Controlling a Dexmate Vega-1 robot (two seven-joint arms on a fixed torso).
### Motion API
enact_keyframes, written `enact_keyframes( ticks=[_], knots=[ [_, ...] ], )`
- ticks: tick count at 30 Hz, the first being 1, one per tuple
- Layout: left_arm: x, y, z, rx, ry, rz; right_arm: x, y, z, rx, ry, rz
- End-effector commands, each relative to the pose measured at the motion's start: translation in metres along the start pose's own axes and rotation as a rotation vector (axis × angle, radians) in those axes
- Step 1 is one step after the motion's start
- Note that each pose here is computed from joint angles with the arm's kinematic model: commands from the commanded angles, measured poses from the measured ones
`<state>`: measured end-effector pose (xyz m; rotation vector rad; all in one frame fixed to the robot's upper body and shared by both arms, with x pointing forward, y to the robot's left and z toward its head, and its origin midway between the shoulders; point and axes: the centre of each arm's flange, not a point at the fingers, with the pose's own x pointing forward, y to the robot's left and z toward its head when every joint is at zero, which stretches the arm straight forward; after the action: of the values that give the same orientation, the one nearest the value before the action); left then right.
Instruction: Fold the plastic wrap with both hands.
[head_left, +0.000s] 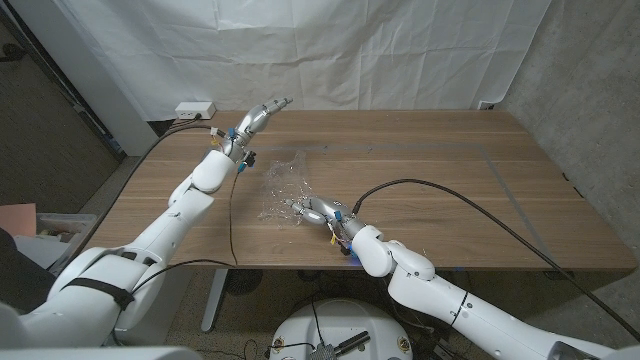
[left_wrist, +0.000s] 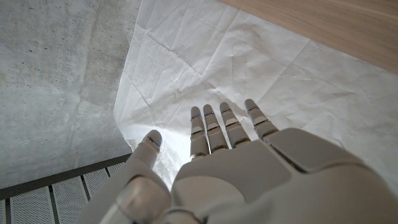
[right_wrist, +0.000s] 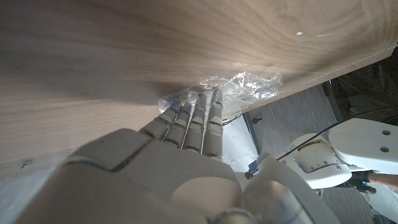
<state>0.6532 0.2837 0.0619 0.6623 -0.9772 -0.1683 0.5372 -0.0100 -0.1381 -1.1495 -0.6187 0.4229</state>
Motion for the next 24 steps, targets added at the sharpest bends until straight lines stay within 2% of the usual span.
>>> enact_keyframes(
  ticks=[1,2,6,8,9,11,14,15,18,24],
  knots=[
    [0.003,-0.003,0.002,-0.003,-0.001,-0.005,-0.007,-0.015,-0.003,-0.011,-0.049,-0.074],
    [0.003,-0.004,0.002,-0.003,-0.001,-0.005,-0.011,-0.02,-0.001,-0.014,-0.062,-0.09],
    [0.004,-0.005,0.003,-0.002,-0.004,-0.006,-0.024,-0.026,0.007,-0.035,-0.087,-0.156],
    [0.005,-0.006,0.003,-0.005,-0.004,-0.008,-0.028,-0.027,0.011,-0.029,-0.1,-0.148],
    [0.006,-0.007,0.003,-0.005,-0.004,-0.009,-0.029,-0.027,0.011,-0.034,-0.1,-0.148],
    [0.007,-0.008,0.003,-0.009,-0.004,-0.012,-0.036,-0.026,0.013,-0.041,-0.114,-0.202],
    [0.008,-0.01,0.003,-0.011,-0.006,-0.014,-0.042,-0.024,0.013,-0.042,-0.105,-0.232],
    [0.008,-0.01,0.003,-0.009,-0.006,-0.013,-0.046,-0.021,0.011,-0.018,-0.124,-0.255],
    [0.009,-0.01,0.003,-0.01,-0.008,-0.013,-0.048,-0.019,0.011,-0.044,-0.109,-0.221],
    [0.009,-0.011,0.005,-0.014,-0.013,-0.01,-0.048,-0.016,0.008,-0.028,-0.107,-0.23]
  ],
)
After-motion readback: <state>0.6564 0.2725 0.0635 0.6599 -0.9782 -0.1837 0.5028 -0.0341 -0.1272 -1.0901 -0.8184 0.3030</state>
